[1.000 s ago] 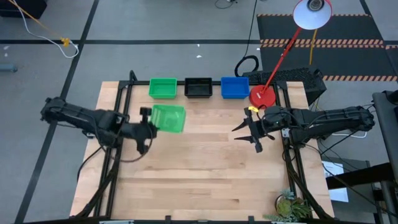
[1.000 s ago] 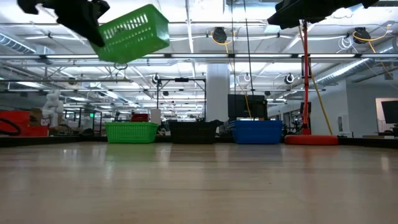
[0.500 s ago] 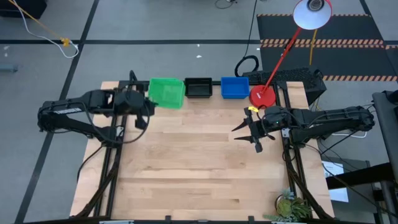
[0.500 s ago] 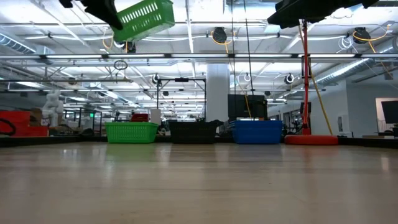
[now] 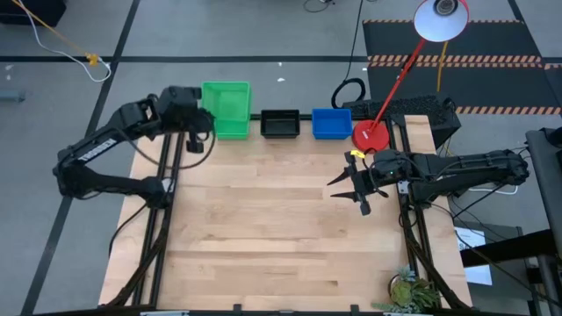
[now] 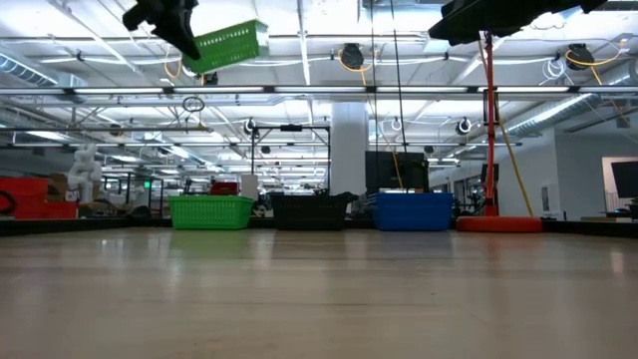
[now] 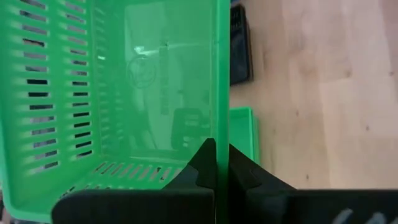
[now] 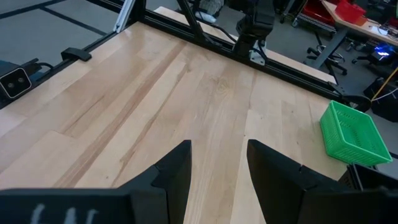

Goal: Stack baskets by color
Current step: Stack the bottom green bin on the stacked green bins

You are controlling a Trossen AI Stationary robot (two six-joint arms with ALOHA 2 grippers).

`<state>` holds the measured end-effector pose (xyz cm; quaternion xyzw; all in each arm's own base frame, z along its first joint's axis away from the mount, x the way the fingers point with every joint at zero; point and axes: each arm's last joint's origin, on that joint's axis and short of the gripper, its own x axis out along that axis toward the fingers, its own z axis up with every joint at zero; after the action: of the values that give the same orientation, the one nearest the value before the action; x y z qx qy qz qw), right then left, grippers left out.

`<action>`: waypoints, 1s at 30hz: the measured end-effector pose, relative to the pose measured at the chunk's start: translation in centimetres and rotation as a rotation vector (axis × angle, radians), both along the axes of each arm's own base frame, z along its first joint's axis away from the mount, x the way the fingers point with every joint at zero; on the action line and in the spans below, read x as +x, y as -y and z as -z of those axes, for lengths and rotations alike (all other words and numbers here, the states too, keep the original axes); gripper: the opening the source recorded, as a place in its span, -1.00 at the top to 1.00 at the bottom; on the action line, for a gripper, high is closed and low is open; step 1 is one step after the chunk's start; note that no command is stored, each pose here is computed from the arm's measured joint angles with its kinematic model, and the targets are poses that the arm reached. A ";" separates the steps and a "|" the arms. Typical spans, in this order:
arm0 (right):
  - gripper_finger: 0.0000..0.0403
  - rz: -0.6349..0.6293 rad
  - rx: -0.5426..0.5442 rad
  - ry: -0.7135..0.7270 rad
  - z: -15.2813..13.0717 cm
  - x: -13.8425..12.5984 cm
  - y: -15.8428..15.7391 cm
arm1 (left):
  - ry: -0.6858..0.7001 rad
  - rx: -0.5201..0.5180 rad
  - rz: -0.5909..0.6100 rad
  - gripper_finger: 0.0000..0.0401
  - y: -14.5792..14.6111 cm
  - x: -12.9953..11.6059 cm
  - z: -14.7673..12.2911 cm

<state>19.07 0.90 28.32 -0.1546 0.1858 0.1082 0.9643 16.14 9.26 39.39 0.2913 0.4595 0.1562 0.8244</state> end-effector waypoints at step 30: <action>0.26 -0.003 -0.008 -0.039 0.4 -0.2 0.0 | -0.166 -0.305 0.009 1.00 -10.8 0.1 9.7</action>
<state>18.91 0.89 27.97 -0.1564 0.2047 0.1117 0.9598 16.24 20.04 29.73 0.1767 0.5430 0.0564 0.8190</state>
